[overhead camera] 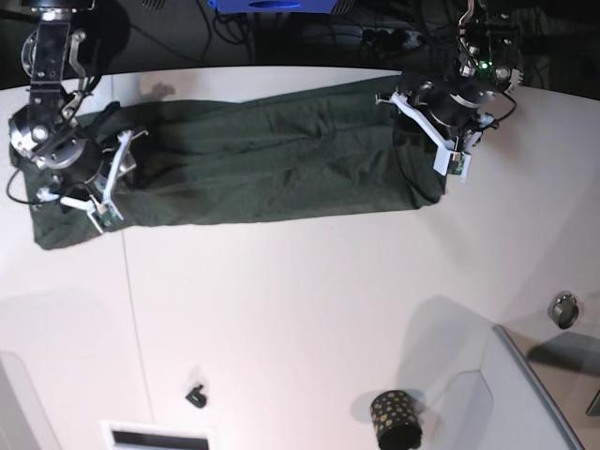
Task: Layout the t-shirt on the table in an organized manner, then fold the t-shirt properly
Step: 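Lay the folded edge down and release with both grippers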
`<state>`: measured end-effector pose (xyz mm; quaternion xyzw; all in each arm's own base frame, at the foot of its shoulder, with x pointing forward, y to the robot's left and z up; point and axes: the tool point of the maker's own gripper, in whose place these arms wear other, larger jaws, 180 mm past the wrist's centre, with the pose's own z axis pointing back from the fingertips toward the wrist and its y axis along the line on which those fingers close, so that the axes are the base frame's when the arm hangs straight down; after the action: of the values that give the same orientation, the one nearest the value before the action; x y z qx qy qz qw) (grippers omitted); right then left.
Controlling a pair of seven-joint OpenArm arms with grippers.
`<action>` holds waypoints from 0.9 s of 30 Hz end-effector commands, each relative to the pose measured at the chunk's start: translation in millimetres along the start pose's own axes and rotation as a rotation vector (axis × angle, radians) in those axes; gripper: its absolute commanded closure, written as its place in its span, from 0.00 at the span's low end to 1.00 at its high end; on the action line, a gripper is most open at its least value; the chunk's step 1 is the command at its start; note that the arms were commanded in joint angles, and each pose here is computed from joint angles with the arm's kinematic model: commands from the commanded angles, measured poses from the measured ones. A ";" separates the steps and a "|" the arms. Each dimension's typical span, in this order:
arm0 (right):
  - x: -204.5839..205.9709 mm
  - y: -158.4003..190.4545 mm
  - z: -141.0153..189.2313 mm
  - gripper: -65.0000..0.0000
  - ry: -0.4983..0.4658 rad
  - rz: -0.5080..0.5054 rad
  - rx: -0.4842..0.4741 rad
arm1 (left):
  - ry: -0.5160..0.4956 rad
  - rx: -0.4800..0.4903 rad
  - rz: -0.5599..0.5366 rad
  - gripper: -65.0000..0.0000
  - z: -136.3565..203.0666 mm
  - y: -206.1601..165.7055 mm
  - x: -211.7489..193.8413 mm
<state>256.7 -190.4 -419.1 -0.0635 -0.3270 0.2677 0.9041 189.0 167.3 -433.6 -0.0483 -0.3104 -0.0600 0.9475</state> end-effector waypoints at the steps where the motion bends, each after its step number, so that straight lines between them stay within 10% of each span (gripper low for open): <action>1: 9.2 -17.4 10.4 0.52 -0.020 0.002 -0.062 | -0.044 0.001 -0.008 0.53 8.6 -0.9 10.5; 11: 28.2 -37.8 0.8 0.68 -0.034 -0.055 -0.099 | -0.153 -0.013 0.001 0.55 21.3 -15.8 46.0; 15: 2.2 -23.1 -40.2 1.00 0.061 -0.120 0.001 | -0.184 -0.031 0.073 1.00 -2.5 -25.2 65.5; 27: -34.6 -3.8 -26.2 0.98 0.126 -0.110 0.016 | 0.011 -0.026 0.126 1.00 -42.0 -10.1 3.0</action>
<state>241.1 -206.2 -468.6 -0.0461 -0.2493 0.2160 0.9429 206.7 151.6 -472.7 -0.0768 -0.2818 -0.0043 0.9564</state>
